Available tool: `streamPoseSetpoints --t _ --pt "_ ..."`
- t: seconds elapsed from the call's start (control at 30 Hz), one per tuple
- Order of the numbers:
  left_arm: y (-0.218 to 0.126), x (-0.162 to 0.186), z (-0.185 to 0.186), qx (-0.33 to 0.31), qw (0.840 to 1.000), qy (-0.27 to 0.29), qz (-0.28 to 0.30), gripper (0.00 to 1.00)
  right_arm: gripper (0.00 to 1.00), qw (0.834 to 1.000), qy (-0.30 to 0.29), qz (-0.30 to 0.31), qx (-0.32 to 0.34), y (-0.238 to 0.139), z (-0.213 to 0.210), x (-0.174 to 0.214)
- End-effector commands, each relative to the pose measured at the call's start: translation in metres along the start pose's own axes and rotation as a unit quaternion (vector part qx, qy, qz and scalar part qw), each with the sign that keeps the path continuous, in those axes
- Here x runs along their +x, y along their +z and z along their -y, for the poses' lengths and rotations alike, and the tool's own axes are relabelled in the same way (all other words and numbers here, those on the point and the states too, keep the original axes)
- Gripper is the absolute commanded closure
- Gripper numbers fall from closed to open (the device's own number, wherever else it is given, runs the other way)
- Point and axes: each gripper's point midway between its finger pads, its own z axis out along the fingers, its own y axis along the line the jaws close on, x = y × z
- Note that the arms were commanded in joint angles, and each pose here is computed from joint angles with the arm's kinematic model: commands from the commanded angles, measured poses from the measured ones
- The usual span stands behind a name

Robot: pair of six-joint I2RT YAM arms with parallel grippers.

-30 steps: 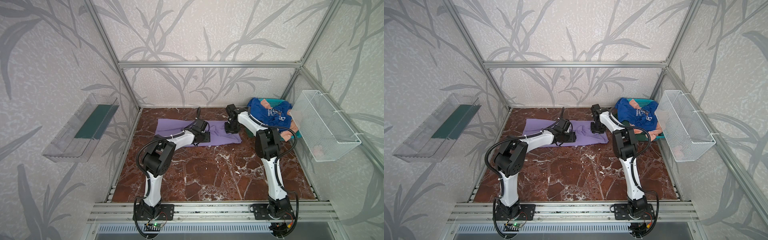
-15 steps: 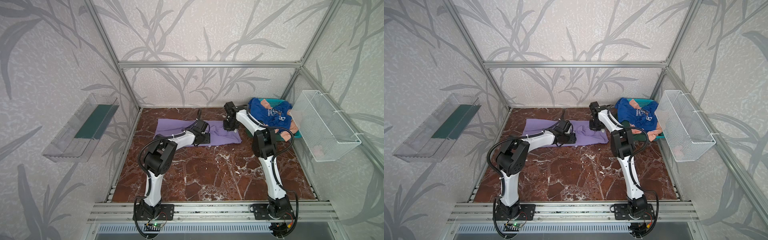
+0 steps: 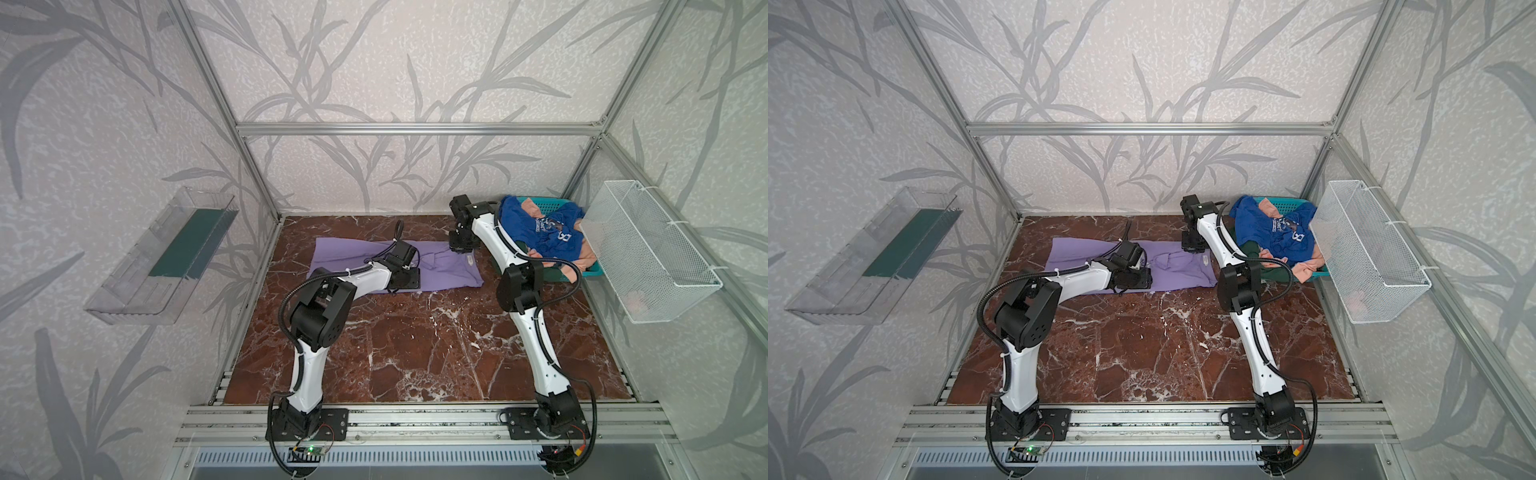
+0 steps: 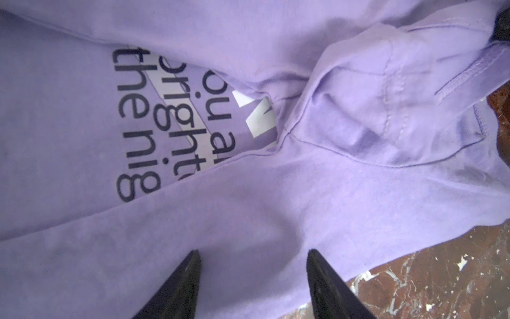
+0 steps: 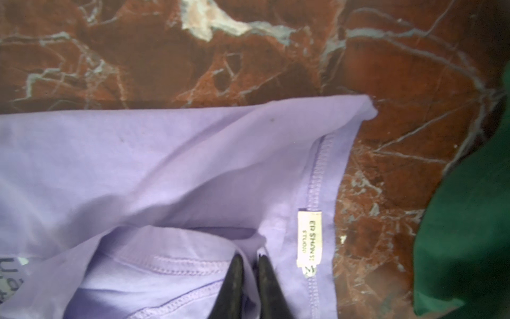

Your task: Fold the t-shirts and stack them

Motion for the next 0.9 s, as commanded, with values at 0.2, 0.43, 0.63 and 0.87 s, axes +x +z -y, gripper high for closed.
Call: streamPoseSetpoints --t 0.2,0.43,0.63,0.87 --pt "0.002 0.006 -0.006 -0.022 0.999 0.017 -0.017 0.38 0.29 0.998 0.035 -0.002 -0.057 -0.011 0.003 -0.008" --pt "-0.002 -0.013 0.014 0.0 1.0 0.029 -0.001 0.38 0.18 0.998 0.048 0.016 -0.038 -0.051 0.021 -0.002" --pt "0.005 -0.025 0.028 0.003 0.999 0.055 0.0 0.37 0.18 0.992 0.083 0.038 -0.081 -0.066 0.023 0.02" --pt "0.02 -0.033 0.045 -0.004 0.996 0.09 0.0 0.37 0.19 0.98 0.117 0.02 -0.161 -0.053 0.019 0.053"
